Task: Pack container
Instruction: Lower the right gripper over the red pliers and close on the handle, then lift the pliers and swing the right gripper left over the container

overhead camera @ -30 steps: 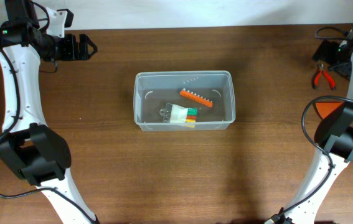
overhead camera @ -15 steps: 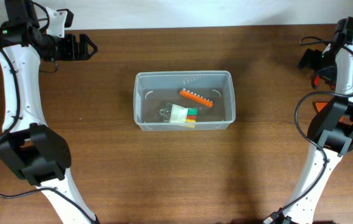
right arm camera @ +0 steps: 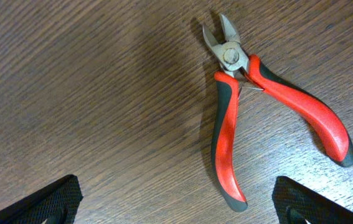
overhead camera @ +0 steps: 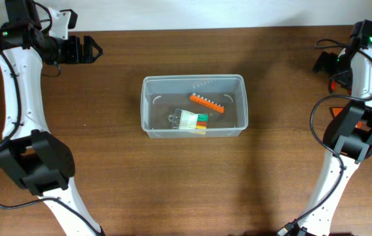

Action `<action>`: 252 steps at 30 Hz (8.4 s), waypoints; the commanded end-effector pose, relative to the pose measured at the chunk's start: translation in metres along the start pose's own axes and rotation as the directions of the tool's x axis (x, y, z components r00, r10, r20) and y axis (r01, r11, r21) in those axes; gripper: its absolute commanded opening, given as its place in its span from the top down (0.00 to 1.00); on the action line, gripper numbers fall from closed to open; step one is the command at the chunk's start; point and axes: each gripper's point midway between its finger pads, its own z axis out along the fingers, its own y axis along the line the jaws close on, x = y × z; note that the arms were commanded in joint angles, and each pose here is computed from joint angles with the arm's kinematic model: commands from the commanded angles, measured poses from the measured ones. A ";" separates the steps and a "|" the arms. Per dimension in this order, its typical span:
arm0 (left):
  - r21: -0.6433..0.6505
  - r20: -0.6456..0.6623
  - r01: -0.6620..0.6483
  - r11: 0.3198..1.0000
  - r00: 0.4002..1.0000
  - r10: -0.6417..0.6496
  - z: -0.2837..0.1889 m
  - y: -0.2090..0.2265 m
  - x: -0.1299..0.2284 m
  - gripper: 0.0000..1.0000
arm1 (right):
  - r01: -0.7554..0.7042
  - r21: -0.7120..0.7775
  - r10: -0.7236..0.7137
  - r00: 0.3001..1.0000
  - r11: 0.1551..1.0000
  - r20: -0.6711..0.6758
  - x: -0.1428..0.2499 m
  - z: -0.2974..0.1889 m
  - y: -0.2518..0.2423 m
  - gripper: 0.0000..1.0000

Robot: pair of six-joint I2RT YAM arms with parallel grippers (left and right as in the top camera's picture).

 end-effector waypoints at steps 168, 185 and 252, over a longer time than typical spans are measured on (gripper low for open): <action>-0.006 0.017 0.003 1.000 1.000 -0.003 -0.005 0.001 -0.005 0.01 | -0.007 0.129 0.005 1.000 0.992 0.018 -0.003 0.035 -0.027 0.31; -0.006 0.017 0.003 1.000 1.000 -0.003 -0.005 0.001 -0.005 0.01 | -0.002 0.138 0.005 1.000 0.990 -0.026 0.009 0.048 -0.029 0.32; -0.006 0.017 0.003 1.000 1.000 -0.003 -0.005 0.001 -0.005 0.01 | -0.005 0.111 -0.008 0.994 0.994 0.110 -0.034 -0.015 -0.018 0.95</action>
